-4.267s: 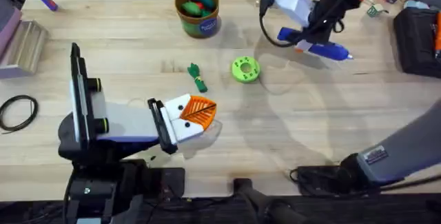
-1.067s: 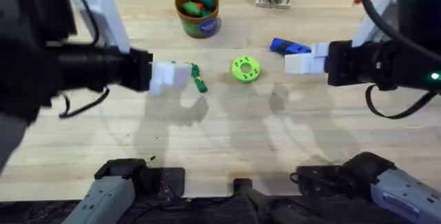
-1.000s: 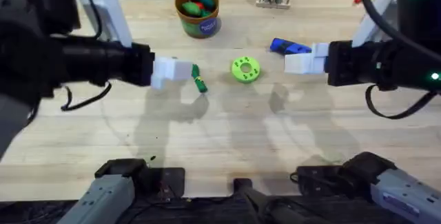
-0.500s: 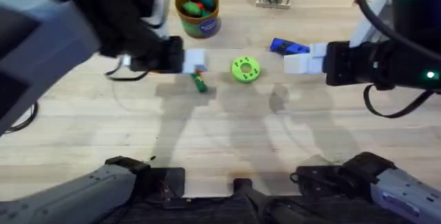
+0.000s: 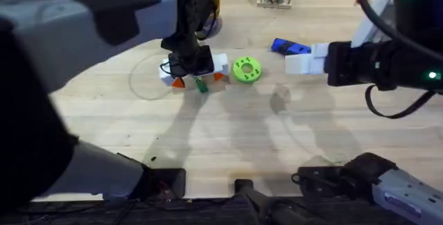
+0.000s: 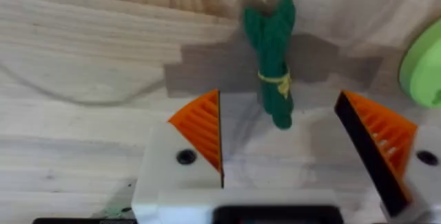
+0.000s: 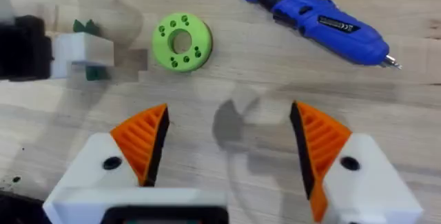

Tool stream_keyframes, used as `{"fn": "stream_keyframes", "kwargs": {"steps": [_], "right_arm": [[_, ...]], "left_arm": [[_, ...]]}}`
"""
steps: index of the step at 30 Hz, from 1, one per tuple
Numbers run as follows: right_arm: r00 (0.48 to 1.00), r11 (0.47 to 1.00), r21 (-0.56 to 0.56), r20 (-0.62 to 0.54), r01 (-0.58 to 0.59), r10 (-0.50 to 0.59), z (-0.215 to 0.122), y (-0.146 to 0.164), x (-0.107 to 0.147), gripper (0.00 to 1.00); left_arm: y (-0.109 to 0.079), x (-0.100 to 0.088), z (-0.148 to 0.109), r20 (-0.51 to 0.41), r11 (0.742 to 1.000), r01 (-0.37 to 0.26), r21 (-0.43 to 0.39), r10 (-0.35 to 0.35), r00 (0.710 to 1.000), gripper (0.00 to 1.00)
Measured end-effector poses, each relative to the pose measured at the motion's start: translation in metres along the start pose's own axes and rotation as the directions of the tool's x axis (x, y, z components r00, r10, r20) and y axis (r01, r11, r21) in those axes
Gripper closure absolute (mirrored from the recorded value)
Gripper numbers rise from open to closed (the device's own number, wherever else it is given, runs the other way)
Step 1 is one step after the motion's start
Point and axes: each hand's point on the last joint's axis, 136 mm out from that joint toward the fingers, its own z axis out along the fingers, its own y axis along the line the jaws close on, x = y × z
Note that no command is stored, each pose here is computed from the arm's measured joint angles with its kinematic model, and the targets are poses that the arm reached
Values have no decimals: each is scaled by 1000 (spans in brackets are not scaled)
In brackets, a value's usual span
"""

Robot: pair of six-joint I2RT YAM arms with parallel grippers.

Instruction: Pick up the gripper from the table and insert it into the empty holder that is missing its gripper. Then pick up a screw, insert it into the mounting hole, and use the screwdriver to tighten it. Finally, clean up the table by picking up the vegetable and placing it into the bucket.

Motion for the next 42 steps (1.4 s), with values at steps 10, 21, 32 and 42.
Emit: {"fn": "stream_keyframes", "kwargs": {"steps": [10, 21, 32, 42], "right_arm": [[1000, 1000, -1, 1, 0, 0, 0, 0, 0, 10], [1000, 1000, 1, -4, 0, 0, 2, 0, -1, 10], [1000, 1000, 11, -31, 3, -2, 16, 2, -2, 11], [999, 1000, -14, 37, -3, 3, 15, 8, -19, 10]], "left_arm": [[6, -21, 22, -18, 994, 112, 15, -112, 994, 505], [2, -24, 19, -30, 994, 101, 28, -100, 995, 985], [-37, -112, -117, 295, 986, -87, 142, 42, 955, 986], [-60, -172, -182, 597, 963, -245, 113, 131, 792, 987]]}}
